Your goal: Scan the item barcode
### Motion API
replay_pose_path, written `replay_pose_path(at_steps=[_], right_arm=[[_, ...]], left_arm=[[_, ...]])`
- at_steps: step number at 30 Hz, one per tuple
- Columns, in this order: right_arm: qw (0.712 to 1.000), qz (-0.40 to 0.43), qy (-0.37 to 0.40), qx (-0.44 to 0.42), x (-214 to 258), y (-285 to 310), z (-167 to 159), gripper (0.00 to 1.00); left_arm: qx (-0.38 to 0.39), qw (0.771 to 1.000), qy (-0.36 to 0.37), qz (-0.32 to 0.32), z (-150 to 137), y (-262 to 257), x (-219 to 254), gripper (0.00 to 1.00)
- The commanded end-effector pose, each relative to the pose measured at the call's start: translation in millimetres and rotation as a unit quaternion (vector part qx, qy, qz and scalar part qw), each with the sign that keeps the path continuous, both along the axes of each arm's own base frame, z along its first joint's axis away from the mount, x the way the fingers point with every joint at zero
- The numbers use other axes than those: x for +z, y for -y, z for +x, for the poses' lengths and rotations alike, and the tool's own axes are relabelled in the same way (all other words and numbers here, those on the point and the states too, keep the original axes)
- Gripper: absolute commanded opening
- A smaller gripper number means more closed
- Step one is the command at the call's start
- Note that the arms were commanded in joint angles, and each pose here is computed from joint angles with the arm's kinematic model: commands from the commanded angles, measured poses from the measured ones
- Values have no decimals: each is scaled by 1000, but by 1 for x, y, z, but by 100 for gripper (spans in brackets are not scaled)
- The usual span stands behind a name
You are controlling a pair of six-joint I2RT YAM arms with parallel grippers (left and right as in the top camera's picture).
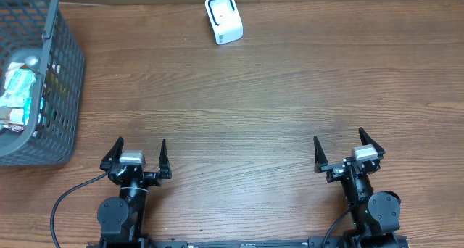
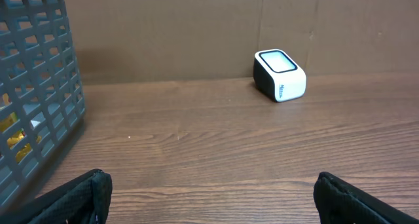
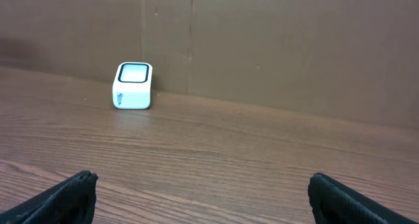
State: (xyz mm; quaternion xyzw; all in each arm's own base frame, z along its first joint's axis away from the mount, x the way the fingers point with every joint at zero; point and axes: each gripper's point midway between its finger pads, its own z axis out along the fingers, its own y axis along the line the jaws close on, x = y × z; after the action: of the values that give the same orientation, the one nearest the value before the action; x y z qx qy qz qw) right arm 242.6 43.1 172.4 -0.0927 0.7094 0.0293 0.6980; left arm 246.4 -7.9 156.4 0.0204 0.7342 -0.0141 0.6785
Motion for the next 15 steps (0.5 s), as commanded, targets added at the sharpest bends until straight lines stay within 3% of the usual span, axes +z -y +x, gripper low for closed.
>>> replay_pose_path(at_steps=[1,15], right_arm=[[1000,0,1,1,-2,-1,0,100],[1000,0,1,1,-2,-1,0,100]], left_arm=[[18,1000,2,12,0,-6,0,100],[51,998,24,16,0,-17,11,100]])
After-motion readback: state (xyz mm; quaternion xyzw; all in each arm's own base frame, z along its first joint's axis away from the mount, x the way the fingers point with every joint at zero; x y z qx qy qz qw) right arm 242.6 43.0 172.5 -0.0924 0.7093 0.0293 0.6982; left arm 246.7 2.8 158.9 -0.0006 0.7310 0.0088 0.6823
